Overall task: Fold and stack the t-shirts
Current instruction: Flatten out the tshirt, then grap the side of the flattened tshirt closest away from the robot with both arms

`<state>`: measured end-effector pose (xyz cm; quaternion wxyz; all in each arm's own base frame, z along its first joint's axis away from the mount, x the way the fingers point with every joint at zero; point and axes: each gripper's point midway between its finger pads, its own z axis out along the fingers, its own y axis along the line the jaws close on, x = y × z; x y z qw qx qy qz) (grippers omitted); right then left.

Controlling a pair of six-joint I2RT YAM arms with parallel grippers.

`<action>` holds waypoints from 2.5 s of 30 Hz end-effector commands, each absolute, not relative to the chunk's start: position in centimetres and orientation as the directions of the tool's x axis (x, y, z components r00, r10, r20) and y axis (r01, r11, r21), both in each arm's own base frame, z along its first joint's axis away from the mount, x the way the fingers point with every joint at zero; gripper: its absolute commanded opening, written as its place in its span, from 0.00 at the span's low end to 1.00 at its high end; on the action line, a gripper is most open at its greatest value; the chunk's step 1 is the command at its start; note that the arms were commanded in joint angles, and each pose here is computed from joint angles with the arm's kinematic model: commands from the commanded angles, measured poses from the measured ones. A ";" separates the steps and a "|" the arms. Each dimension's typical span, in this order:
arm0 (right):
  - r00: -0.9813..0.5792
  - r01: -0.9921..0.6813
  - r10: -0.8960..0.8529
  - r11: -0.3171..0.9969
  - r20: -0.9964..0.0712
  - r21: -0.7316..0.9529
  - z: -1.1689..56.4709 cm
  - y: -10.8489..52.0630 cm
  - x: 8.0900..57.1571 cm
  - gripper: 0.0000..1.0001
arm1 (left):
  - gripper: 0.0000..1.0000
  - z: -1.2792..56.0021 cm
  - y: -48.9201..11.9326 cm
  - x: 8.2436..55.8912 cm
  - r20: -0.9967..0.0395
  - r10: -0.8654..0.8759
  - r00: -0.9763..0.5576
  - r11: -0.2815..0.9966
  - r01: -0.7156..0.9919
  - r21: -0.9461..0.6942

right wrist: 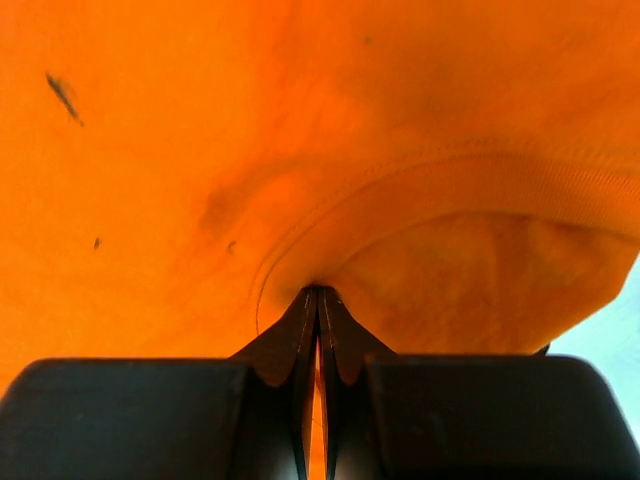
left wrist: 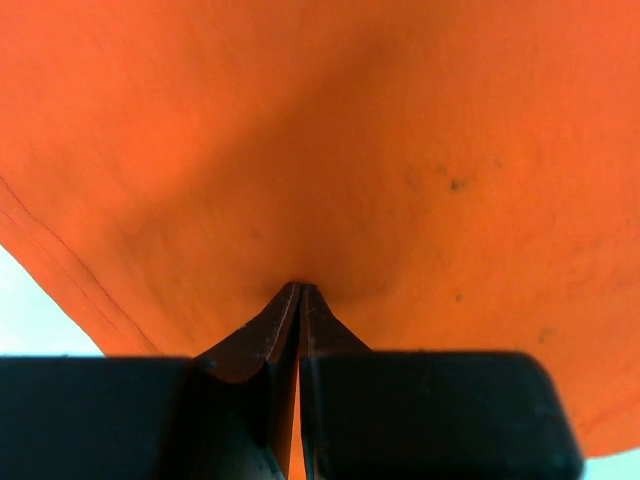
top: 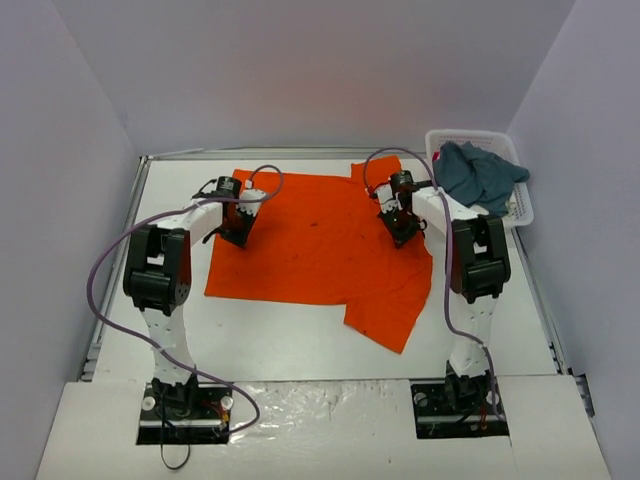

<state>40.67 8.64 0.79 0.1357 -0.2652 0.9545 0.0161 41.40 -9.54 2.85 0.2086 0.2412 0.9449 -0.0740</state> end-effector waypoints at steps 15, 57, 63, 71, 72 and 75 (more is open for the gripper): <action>-0.841 -0.491 -0.494 0.868 -0.221 -0.072 -2.0 7.7 46.0 0.00 | 0.02 0.8 -8.7 45.4 -0.358 0.365 -0.859 0.898 0.427 -0.109; -0.753 -0.586 -0.529 0.810 -0.391 0.032 10.6 7.4 31.8 0.41 | 0.36 8.7 -2.5 28.1 -0.360 0.860 -0.362 0.510 0.658 0.554; -0.785 -0.563 -0.518 0.825 -0.338 0.043 8.7 6.9 32.2 0.41 | 0.46 7.8 -2.4 27.1 -0.367 0.871 -0.326 0.488 0.659 0.573; -0.806 -0.547 -0.514 0.837 -0.293 0.037 7.2 6.3 32.4 0.43 | 0.48 5.9 -1.5 27.4 -0.315 0.897 -0.312 0.443 0.649 0.618; -0.808 -0.548 -0.516 0.836 -0.285 0.040 7.0 6.3 32.2 0.43 | 0.48 6.0 -1.5 27.7 -0.324 0.896 -0.305 0.445 0.632 0.635; -0.808 -0.547 -0.516 0.836 -0.286 0.039 6.9 6.2 32.2 0.43 | 0.48 6.4 -1.1 28.4 -0.337 0.889 -0.309 0.457 0.578 0.676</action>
